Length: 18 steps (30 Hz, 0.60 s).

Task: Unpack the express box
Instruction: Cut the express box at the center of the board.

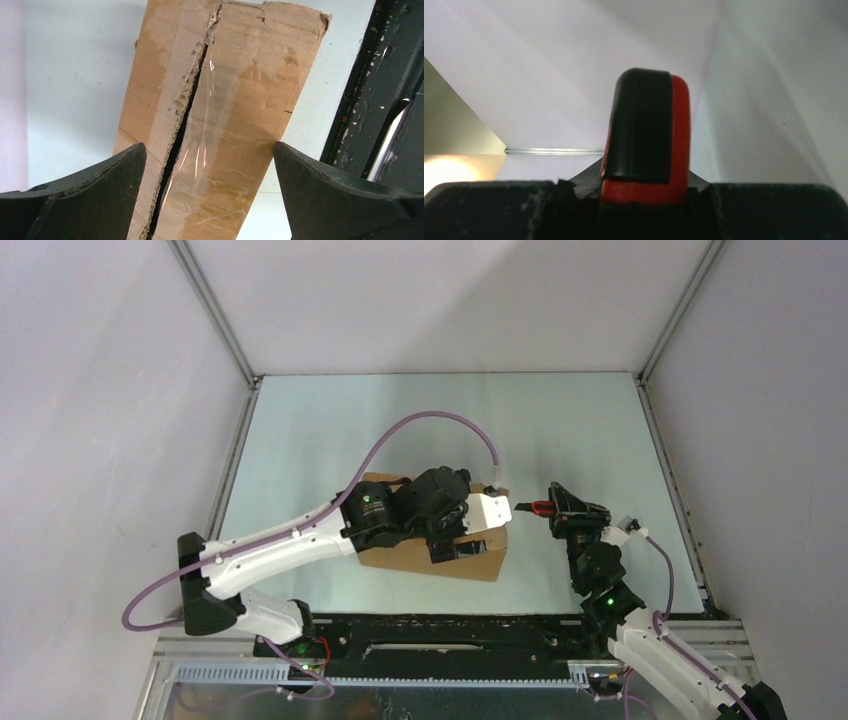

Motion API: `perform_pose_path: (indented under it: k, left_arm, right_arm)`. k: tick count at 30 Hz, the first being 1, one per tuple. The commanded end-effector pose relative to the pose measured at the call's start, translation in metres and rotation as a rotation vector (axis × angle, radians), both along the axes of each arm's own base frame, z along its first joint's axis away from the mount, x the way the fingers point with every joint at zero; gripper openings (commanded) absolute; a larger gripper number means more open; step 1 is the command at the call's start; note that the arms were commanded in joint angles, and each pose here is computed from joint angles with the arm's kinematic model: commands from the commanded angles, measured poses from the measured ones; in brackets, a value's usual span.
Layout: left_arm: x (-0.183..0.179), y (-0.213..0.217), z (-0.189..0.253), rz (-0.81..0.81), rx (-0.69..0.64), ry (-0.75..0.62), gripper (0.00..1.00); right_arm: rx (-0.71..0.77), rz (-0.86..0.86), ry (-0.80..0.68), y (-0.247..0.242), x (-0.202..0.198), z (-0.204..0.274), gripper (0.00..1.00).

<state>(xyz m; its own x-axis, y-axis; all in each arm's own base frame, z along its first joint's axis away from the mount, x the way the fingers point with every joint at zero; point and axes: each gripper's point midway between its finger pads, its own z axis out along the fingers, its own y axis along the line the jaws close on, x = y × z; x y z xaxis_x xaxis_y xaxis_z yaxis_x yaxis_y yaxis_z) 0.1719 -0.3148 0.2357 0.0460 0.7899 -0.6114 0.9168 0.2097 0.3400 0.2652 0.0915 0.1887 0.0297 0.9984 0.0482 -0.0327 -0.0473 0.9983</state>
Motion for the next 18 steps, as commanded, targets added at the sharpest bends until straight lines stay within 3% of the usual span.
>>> perform_pose_path:
  k: [1, 18]
  left_arm:
    - [0.005, -0.003, -0.009, -0.009, 0.022, -0.071, 1.0]
    - [-0.006, -0.006, -0.027, -0.038, 0.025, -0.105, 1.0]
  right_arm:
    - [0.096, 0.052, -0.065, 0.009, -0.003, 0.022, 0.0]
    - [0.162, 0.079, -0.058, 0.021, 0.009, 0.024, 0.0]
